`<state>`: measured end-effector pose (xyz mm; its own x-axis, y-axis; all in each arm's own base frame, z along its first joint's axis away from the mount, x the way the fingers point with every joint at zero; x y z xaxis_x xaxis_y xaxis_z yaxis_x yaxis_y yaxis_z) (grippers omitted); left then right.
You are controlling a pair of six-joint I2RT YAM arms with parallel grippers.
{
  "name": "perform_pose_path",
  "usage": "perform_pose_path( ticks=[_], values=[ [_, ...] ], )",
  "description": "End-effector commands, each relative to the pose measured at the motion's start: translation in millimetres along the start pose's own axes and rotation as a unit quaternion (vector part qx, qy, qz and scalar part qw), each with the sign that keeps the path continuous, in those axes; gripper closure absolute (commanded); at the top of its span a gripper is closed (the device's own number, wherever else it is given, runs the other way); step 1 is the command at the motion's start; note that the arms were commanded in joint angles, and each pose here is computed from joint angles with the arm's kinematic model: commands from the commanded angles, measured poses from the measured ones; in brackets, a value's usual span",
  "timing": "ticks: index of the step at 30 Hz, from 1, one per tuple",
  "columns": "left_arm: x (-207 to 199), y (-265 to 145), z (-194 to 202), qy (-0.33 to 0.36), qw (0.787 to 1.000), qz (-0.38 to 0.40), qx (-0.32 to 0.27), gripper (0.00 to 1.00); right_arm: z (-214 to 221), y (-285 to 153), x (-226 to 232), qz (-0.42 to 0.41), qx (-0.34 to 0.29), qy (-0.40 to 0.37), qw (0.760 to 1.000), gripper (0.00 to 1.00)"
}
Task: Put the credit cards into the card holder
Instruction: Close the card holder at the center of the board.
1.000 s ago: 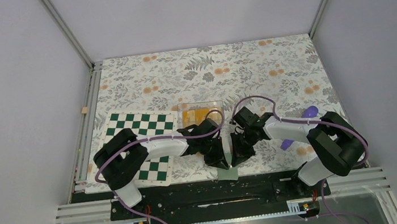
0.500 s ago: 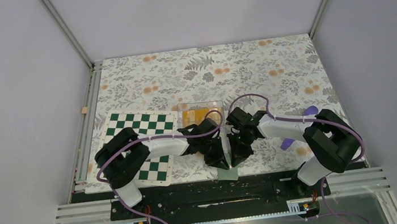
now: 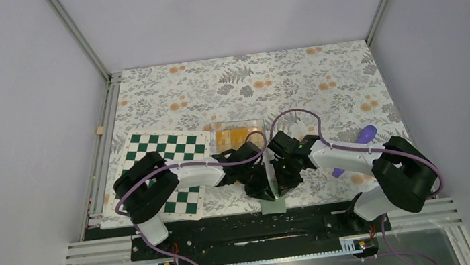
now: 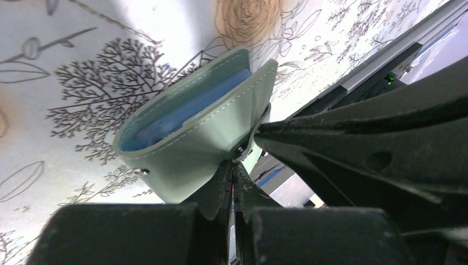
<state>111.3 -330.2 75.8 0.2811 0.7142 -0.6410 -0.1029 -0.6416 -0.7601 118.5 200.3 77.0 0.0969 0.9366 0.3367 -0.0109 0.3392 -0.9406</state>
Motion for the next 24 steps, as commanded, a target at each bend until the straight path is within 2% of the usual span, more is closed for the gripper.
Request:
perform_pose_path(
  ticks=[1, 24],
  values=[
    [2, 9, 4, 0.017, 1.000, -0.014, -0.014, 1.00, -9, -9, -9, 0.041, -0.055, -0.015, 0.998, 1.00],
    [5, 6, 4, 0.013, 0.999, -0.036, -0.023, 1.00, -4, -9, 11, -0.038, -0.033, -0.003, 0.999, 1.00]
  ],
)
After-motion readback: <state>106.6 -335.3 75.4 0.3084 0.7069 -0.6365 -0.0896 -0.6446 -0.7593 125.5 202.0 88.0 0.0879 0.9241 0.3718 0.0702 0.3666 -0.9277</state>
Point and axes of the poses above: each gripper's point midway between its finger pads, its own y axis out along the fingers, its own x axis along the line the jaws close on, z = x × y, the point moved 6 cm from there along -y, back along the fingers, and after that the axes turned 15 degrees about y, right-handed, at the moved point
